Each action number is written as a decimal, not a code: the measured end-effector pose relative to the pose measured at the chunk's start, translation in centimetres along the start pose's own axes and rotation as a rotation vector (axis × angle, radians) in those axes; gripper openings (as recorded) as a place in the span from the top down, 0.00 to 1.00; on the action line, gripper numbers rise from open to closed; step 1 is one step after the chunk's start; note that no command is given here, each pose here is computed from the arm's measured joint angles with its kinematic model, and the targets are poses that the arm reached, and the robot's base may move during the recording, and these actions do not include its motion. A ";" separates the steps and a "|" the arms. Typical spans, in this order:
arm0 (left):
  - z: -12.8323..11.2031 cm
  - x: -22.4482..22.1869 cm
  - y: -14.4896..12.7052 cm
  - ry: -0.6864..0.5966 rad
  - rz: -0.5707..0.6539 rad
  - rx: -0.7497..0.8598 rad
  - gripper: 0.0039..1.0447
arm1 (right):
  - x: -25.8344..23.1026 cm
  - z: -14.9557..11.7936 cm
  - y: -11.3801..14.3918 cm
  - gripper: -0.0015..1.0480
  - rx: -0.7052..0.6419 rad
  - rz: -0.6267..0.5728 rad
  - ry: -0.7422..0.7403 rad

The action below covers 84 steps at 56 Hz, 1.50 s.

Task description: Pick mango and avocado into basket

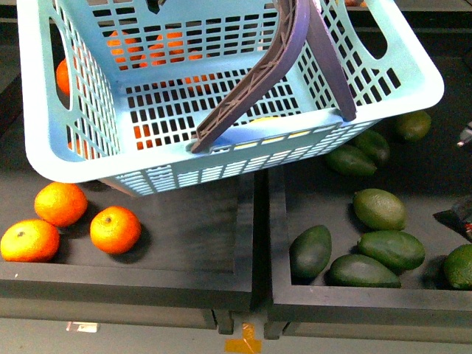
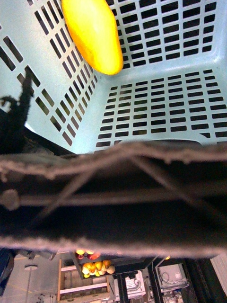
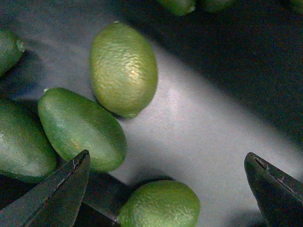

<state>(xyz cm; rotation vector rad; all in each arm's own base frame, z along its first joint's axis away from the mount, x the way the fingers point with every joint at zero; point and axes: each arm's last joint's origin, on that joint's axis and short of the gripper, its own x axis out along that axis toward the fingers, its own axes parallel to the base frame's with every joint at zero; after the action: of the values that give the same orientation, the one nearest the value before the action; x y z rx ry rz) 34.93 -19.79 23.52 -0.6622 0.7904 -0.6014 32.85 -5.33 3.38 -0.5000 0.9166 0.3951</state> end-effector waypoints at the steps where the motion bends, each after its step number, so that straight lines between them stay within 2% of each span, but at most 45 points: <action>1: 0.0 0.0 0.0 0.001 -0.001 0.000 0.96 | 0.4 0.2 0.2 0.08 -0.017 0.010 0.008; 12: 0.0 0.0 0.0 -0.001 0.001 0.000 0.96 | 3.3 1.4 2.2 0.08 -0.141 0.094 0.055; 26: 0.0 0.0 0.0 -0.006 0.006 0.000 0.96 | 6.2 2.2 3.3 0.08 -0.188 0.132 0.076; 47: 0.0 0.0 0.0 -0.001 0.001 -0.001 0.96 | 8.8 3.2 2.8 0.08 -0.119 0.125 0.076; 84: 0.0 0.0 0.0 -0.001 0.001 0.000 0.96 | 10.9 3.2 2.4 0.08 -0.046 0.118 0.108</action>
<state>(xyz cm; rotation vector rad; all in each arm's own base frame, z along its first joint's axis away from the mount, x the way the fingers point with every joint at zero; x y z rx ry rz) 34.93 -19.80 23.52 -0.6622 0.7899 -0.5999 39.64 -0.31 -4.55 -0.5146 1.0464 0.5013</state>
